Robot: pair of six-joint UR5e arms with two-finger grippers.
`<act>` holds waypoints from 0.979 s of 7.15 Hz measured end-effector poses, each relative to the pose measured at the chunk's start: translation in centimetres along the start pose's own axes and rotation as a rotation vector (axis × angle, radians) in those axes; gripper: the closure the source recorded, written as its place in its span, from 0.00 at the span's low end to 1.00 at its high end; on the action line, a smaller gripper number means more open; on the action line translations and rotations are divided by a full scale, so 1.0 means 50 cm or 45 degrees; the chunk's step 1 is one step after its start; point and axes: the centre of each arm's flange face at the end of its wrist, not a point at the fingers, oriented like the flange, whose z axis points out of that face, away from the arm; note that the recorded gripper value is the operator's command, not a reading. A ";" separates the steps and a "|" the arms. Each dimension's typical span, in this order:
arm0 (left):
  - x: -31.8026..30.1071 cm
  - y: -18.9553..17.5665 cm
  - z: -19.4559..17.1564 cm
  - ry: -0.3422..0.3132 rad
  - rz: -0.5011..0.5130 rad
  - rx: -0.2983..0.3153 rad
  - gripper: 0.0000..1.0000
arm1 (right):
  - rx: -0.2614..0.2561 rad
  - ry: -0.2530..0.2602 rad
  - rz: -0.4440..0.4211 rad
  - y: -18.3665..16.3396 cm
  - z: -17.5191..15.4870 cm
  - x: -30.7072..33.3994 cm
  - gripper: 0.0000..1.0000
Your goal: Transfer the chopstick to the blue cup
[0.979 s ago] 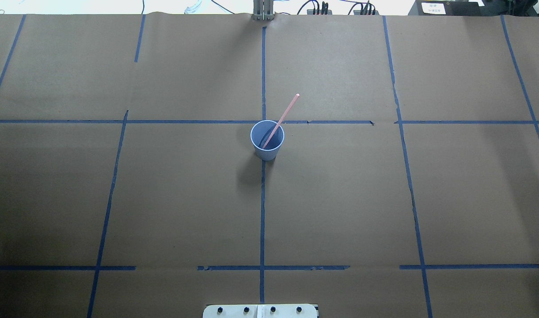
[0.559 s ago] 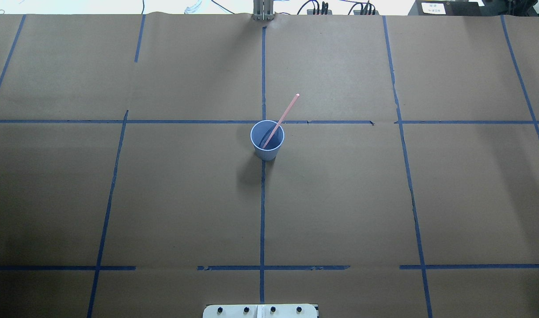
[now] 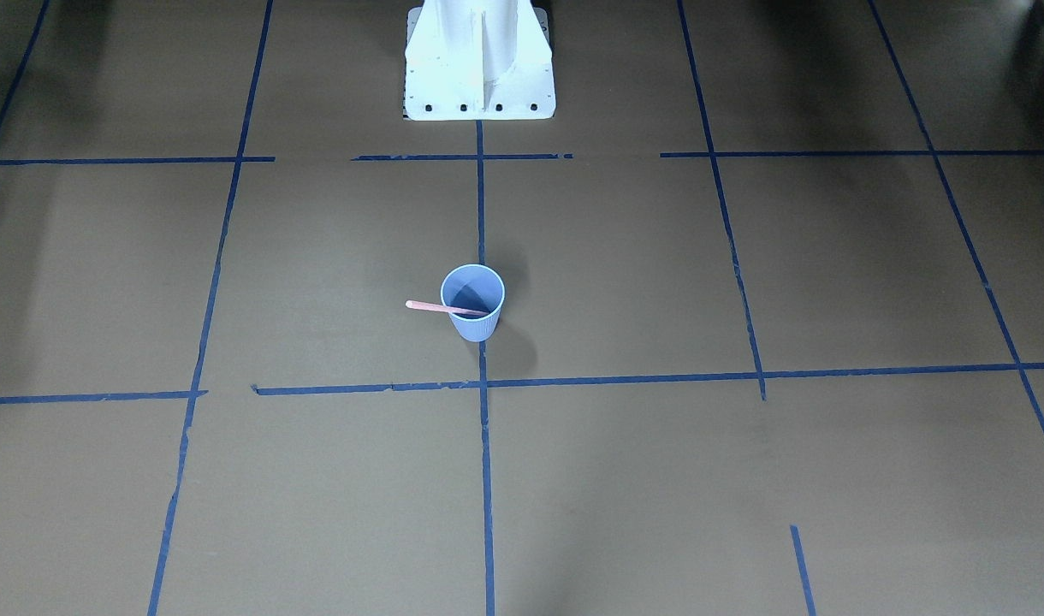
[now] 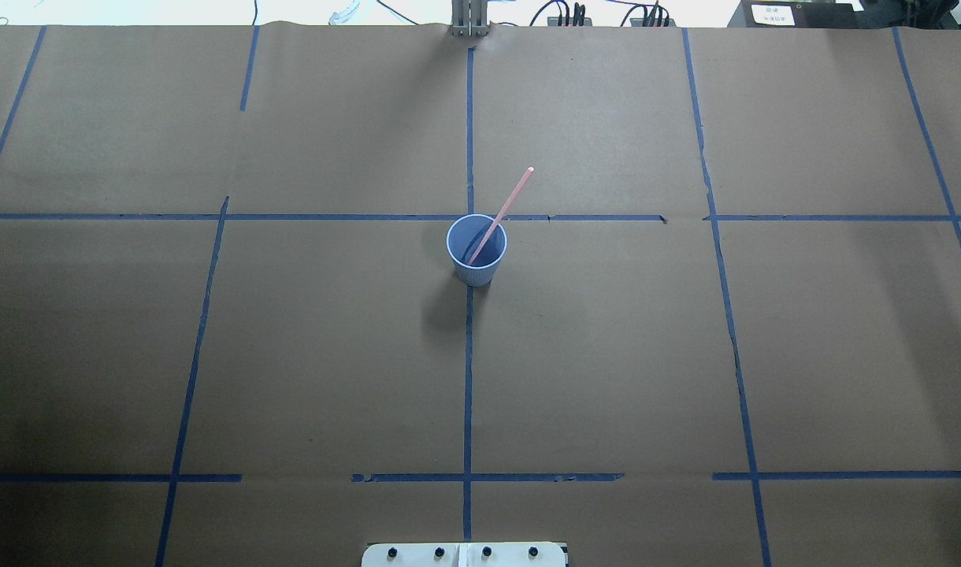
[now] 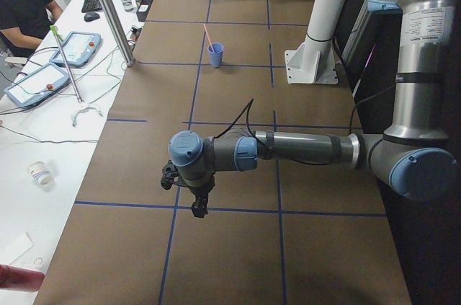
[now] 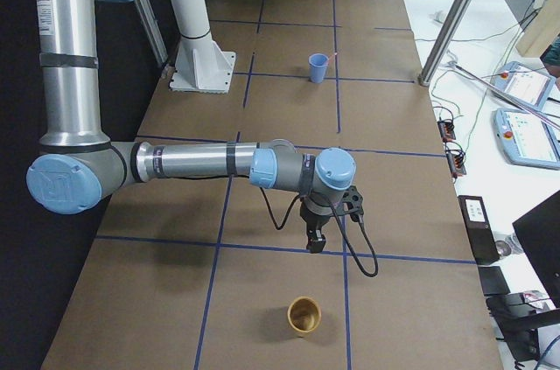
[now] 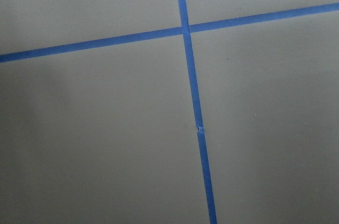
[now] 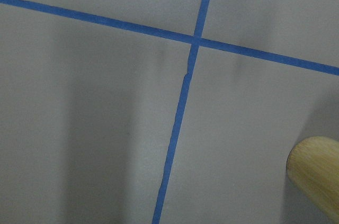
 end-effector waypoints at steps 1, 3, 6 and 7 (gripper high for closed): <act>0.002 -0.002 -0.002 0.000 0.002 0.002 0.00 | 0.004 0.001 0.025 0.008 -0.001 -0.003 0.00; 0.001 -0.002 0.000 0.001 0.000 0.001 0.00 | 0.023 0.006 0.052 0.016 -0.003 -0.007 0.00; 0.008 -0.006 -0.010 -0.003 0.011 0.012 0.00 | 0.032 0.010 0.052 0.016 -0.003 -0.007 0.00; 0.011 -0.010 -0.013 -0.006 0.019 0.018 0.00 | 0.034 0.009 0.052 0.016 -0.004 -0.008 0.00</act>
